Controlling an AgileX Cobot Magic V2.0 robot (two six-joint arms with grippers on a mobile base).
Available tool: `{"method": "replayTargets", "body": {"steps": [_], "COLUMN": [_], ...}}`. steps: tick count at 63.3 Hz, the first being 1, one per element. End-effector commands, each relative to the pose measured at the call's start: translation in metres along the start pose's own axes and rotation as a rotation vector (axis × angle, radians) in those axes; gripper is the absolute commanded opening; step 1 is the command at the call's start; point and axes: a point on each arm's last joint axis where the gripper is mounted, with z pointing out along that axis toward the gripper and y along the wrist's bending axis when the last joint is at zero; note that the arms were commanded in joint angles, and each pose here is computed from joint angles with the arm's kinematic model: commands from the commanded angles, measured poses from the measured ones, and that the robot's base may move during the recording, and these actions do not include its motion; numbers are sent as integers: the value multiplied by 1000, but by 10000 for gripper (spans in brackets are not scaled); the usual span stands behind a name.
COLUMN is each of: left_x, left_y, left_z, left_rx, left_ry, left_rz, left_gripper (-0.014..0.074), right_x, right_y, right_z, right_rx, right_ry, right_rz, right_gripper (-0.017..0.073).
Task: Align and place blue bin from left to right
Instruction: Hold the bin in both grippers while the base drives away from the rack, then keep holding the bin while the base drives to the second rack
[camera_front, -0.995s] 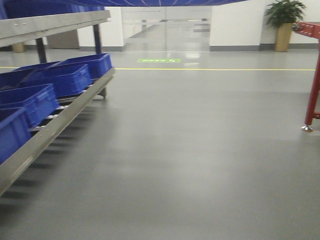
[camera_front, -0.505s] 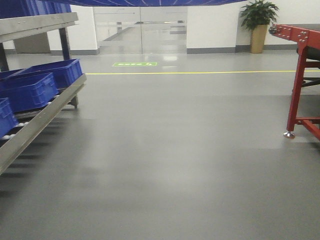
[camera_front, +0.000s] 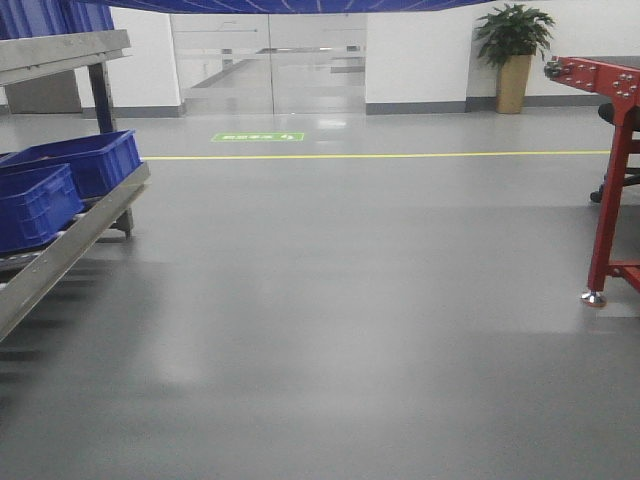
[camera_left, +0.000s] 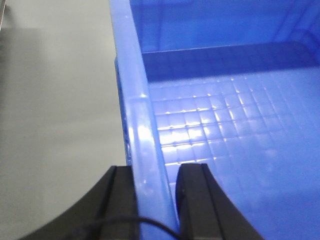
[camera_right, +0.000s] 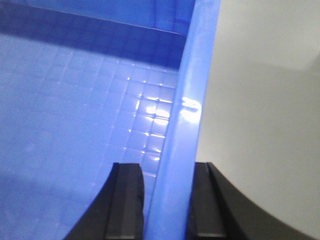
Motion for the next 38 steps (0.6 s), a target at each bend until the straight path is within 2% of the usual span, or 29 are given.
{"method": "replayTargets", "body": {"steps": [1,38], "left_x": [-11,-11], "left_y": [1,1], "left_z": [-13,-13], "left_rx": [6,6], "left_ry": [-126,-126], "left_rz": [29,29], "left_gripper": [-12,-12], "right_x": [-9,-10], "right_y": [-3,-2], "right_z": [-16,-16], "right_rx": [3,1], "right_ry": [-125,-139], "right_rz": [-45,-45], "right_gripper": [-70,-70]}}
